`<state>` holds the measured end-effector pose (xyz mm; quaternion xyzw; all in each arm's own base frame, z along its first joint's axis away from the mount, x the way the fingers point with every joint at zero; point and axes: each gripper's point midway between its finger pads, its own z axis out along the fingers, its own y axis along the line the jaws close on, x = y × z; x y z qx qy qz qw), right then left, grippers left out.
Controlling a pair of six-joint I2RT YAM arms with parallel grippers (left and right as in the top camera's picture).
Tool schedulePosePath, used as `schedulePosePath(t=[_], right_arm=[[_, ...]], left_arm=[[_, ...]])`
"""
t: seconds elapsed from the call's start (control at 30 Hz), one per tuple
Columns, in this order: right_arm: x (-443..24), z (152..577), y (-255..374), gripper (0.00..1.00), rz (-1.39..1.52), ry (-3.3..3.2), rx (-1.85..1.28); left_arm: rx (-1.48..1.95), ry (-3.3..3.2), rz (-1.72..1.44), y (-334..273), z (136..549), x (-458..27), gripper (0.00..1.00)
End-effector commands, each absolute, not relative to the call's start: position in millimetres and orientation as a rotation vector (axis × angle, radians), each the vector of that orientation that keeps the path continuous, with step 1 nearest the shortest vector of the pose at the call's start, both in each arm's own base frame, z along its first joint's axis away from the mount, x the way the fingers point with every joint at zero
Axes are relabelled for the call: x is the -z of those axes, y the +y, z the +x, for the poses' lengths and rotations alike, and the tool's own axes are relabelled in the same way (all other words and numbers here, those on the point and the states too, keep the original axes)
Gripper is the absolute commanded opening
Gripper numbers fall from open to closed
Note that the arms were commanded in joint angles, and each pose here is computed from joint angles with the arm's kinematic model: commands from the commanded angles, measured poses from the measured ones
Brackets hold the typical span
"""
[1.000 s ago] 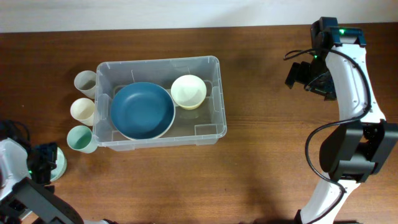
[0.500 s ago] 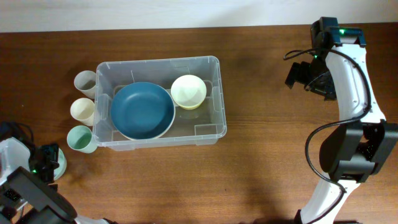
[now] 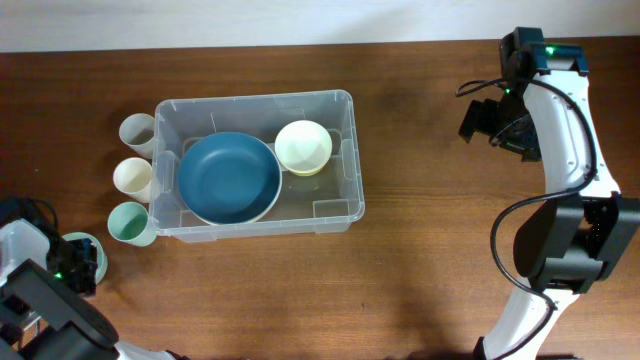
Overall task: Pack container
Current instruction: 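Move the left gripper to the mint green bowl and grip its rim, then lift the mint green bowl with the left gripper and carry it right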
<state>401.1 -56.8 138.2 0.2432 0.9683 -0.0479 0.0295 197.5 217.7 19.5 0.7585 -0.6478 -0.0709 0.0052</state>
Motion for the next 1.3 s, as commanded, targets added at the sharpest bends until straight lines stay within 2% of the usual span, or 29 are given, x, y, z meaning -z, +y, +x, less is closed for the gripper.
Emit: schedulePosePath(t=[0.0,0.07,0.4,0.6,0.83,0.87,0.9,1.03,1.13,1.27], right_arm=[[-141,401,-58,0.99,0.758,2.976,0.148],[-141,401,-58,0.99,0.758,2.976,0.148],[-141,401,-58,0.99,0.758,2.976,0.148],[-141,401,-58,0.99,0.758,2.976,0.148],[-141,401,-58,0.99,0.758,2.976,0.148],[-141,401,-58,0.99,0.758,2.976,0.148],[-141,401,-58,0.99,0.758,2.976,0.148],[-141,401,-58,0.99,0.758,2.976,0.148],[-141,401,-58,0.99,0.758,2.976,0.148],[-141,401,-58,0.99,0.758,2.976,0.148]], left_arm=[[0.245,-2.004,2.366,218,192,-14,0.14],[0.246,-2.005,2.367,218,192,-14,0.01],[0.243,-2.064,2.380,237,199,-28,0.01],[0.245,-2.124,2.517,273,217,-97,0.01],[0.222,-2.633,2.519,291,266,-237,0.01],[0.163,-2.774,2.460,285,279,-257,0.01],[0.010,-3.102,2.254,262,307,-298,0.01],[-0.288,-3.736,1.520,178,359,-369,0.01],[-0.341,-3.994,0.898,109,384,-390,0.01],[-0.423,-4.066,0.122,19,405,-384,0.01]])
